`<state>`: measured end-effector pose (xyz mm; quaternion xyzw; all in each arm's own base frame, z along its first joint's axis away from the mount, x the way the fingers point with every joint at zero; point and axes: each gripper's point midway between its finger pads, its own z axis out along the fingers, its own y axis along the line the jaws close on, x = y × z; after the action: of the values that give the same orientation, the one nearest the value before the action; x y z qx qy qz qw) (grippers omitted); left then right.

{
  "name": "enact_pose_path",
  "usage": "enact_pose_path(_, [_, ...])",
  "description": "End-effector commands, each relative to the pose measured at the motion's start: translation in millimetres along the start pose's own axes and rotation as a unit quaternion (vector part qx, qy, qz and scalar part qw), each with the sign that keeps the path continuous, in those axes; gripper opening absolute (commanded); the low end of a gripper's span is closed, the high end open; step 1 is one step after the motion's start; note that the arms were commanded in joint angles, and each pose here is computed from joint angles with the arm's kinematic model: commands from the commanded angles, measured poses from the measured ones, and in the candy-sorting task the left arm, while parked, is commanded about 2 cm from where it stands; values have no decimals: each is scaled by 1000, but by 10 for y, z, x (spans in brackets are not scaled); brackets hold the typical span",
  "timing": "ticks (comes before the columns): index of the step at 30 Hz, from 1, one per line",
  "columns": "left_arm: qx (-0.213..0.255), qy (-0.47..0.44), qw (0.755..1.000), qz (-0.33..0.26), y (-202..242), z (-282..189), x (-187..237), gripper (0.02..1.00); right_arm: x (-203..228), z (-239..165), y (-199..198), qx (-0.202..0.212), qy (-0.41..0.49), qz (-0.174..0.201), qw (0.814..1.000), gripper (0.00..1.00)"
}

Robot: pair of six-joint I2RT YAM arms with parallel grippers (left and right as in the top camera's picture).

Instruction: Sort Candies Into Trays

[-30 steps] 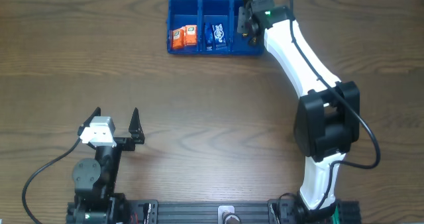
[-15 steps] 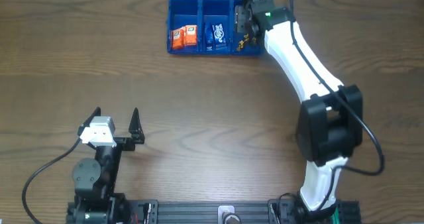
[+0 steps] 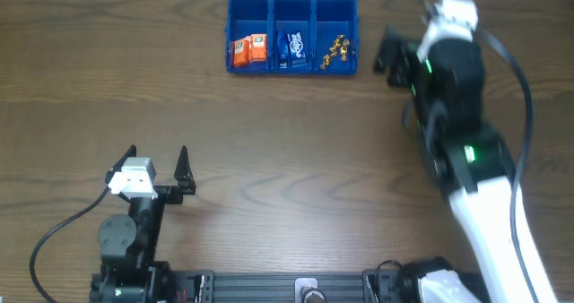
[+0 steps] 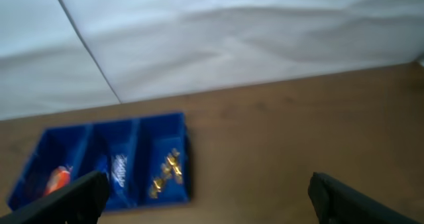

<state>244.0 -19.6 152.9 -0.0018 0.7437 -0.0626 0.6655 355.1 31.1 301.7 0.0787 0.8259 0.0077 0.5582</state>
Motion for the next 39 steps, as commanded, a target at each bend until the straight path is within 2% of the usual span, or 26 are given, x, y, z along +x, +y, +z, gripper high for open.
enact_pose_path(1, [2, 25, 1000, 0, 2, 8, 162, 998, 609, -313, -428, 32, -1, -4, 999, 998])
enact_pose_path(5, [2, 25, 1000, 0, 2, 8, 162, 998, 1095, -540, -654, 39, -23, 7, 999, 998])
enact_pose_path(8, [2, 25, 1000, 0, 2, 8, 162, 998, 1344, -535, -639, 17, -39, 11, 999, 998])
enact_pose_path(11, [2, 25, 1000, 0, 2, 8, 162, 998, 1493, -495, -583, -9, -73, -26, 997, 998])
enact_pose_path(16, [2, 25, 1000, 0, 2, 8, 162, 998, 1536, -525, -595, -13, -121, -45, 992, 998])
enact_pose_path(21, [2, 25, 1000, 0, 2, 8, 162, 998, 1687, -490, -619, -13, -131, -54, 990, 998])
enact_pose_path(24, [2, 25, 1000, 0, 2, 8, 162, 998, 1691, -485, -572, -28, -137, -64, 988, 998])
enact_pose_path(26, [2, 25, 1000, 0, 2, 8, 162, 998, 1682, -476, -570, -26, -144, -75, 986, 998])
enact_pose_path(30, [2, 25, 1000, 0, 2, 8, 162, 998, 1682, -455, -489, -49, -159, -116, 979, 998])
enact_pose_path(39, [2, 25, 1000, 0, 2, 8, 162, 998, 1696, -447, -505, -62, -156, -115, 979, 1000])
